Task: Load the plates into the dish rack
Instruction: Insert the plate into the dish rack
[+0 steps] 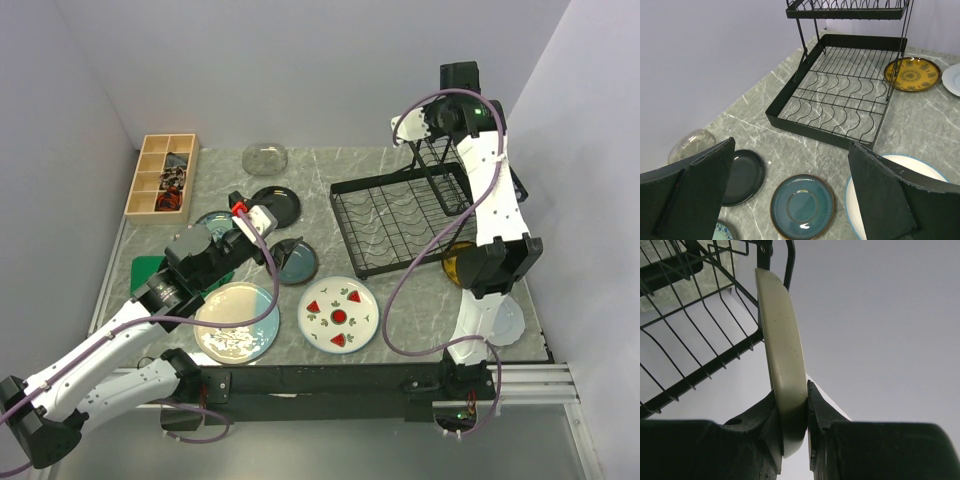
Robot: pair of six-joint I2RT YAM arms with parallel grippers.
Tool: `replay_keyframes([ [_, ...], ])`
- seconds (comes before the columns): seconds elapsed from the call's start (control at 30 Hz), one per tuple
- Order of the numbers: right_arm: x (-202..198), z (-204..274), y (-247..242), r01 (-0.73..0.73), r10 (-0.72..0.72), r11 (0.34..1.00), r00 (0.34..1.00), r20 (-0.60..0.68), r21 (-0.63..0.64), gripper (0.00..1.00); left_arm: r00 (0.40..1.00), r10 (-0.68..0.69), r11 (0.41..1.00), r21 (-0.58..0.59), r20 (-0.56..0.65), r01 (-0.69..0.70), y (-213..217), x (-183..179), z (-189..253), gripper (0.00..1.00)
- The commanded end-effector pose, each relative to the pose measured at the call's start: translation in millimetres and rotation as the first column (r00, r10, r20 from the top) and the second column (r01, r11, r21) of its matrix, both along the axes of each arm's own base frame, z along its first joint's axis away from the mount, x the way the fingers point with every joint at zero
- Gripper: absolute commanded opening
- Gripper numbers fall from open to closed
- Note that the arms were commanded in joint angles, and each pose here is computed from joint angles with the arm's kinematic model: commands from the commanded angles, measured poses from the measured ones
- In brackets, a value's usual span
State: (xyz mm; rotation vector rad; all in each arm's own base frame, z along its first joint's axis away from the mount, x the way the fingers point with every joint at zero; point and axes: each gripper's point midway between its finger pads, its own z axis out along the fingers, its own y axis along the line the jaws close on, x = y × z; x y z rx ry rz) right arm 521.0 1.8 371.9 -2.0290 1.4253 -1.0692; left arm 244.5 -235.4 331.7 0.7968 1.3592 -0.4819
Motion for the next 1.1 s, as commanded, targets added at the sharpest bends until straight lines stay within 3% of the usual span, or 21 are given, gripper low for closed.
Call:
replay_keyframes([
  [0.0,8.9,25.5,4.4,-0.006,0.006,1.000,0.996,0.091,-0.010,0.00,0.999,-0.018,1.000,-0.013,0.033,0.018,-2.8,-1.8,8.9,0.99],
  [1.07,36.7,-5.9,4.1,0.047,-0.048,0.999,0.996,0.073,0.008,0.00,0.999,-0.020,1.000,-0.008,0.039,0.021,-3.1,-1.8,6.8,0.99],
])
